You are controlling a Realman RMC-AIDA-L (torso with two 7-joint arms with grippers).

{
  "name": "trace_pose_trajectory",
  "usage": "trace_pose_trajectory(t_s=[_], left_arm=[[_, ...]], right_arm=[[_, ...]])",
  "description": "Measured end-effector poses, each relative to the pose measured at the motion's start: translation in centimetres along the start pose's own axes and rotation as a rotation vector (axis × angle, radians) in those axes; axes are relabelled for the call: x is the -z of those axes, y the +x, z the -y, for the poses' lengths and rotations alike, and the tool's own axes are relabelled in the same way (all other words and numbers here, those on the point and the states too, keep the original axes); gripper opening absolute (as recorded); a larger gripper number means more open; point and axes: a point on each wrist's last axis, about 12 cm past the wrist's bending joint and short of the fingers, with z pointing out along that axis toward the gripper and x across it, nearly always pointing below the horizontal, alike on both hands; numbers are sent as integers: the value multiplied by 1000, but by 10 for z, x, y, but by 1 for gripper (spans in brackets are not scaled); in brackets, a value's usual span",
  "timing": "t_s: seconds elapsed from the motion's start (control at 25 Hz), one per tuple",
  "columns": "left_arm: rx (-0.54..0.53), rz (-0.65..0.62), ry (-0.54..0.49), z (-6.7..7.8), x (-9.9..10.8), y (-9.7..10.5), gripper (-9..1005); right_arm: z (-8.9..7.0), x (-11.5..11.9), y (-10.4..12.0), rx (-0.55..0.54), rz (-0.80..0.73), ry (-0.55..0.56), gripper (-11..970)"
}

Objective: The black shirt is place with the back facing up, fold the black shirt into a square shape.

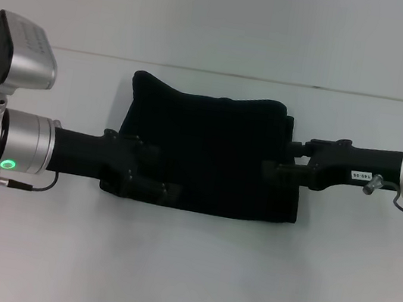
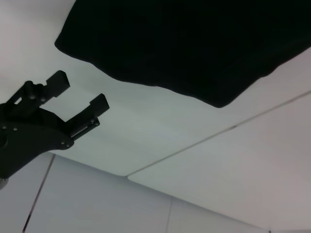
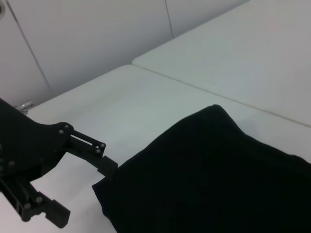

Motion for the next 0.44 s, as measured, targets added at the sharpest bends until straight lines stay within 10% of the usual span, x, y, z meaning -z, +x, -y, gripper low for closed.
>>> trace_pose_trajectory(t_s=[0.44], left_arm=[[1,-7,7,0,1,1,891]], right_arm=[[0,-1,1,-11,-15,-1,761]])
